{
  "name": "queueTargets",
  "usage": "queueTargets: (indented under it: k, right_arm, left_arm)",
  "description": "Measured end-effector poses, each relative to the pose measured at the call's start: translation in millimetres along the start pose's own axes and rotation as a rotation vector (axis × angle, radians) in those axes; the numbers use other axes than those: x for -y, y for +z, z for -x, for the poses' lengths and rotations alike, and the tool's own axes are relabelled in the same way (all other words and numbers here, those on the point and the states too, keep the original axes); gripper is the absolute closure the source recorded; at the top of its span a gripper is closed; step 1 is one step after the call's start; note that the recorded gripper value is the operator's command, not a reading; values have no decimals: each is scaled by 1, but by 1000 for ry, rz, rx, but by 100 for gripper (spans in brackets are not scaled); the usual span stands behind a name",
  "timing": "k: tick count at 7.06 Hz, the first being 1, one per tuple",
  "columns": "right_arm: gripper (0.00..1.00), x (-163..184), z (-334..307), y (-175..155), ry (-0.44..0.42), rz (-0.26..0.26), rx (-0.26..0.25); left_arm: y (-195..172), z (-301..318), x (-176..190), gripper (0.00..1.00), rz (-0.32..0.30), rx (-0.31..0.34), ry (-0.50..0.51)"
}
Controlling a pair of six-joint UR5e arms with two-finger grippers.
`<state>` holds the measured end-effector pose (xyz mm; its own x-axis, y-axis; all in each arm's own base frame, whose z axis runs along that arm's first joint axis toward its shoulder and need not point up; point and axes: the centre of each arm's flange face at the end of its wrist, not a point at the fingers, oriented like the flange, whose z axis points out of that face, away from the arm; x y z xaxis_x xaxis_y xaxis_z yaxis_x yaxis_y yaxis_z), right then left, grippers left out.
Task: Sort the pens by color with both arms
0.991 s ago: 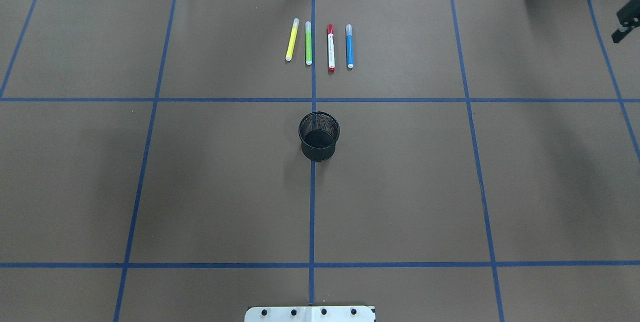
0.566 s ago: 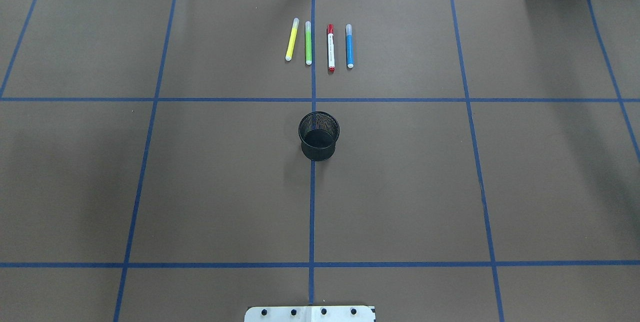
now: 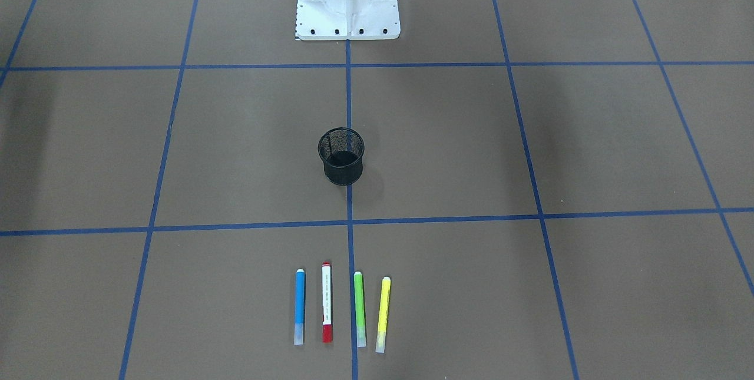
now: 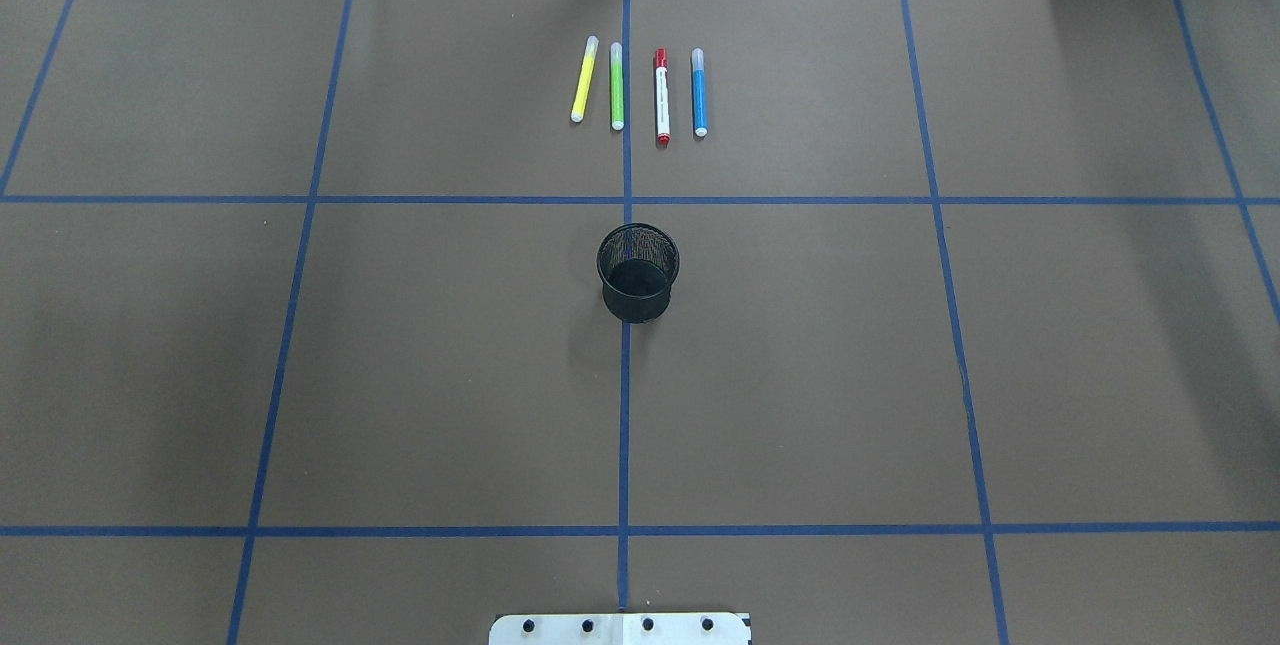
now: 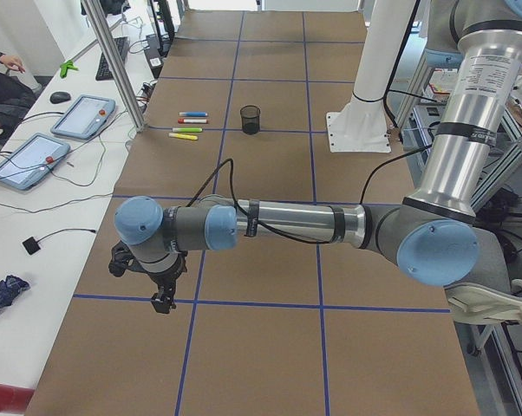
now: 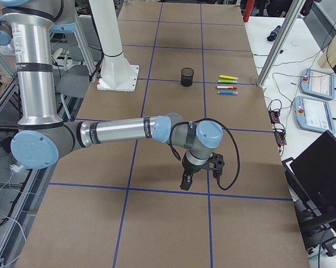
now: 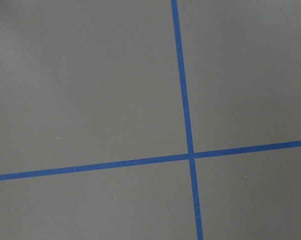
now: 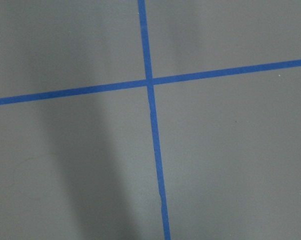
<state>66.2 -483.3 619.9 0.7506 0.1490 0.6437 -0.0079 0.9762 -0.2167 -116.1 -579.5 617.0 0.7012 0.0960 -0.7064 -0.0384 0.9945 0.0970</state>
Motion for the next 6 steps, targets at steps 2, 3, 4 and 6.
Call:
queueTargets:
  k: [2, 3, 4, 6]
  right_arm:
    - [0, 5, 2, -2, 0, -3, -1]
    - [0, 11, 3, -3, -1, -4, 0]
    - [0, 14, 2, -3, -5, -10, 0]
    - [0, 18, -2, 0, -13, -24, 1]
  left_arm:
    - [14, 8, -35, 0, 5, -4, -22]
    - [24, 13, -51, 0, 4, -5, -24]
    - [31, 18, -63, 0, -2, -5, -22]
    - [38, 24, -75, 0, -7, -5, -33]
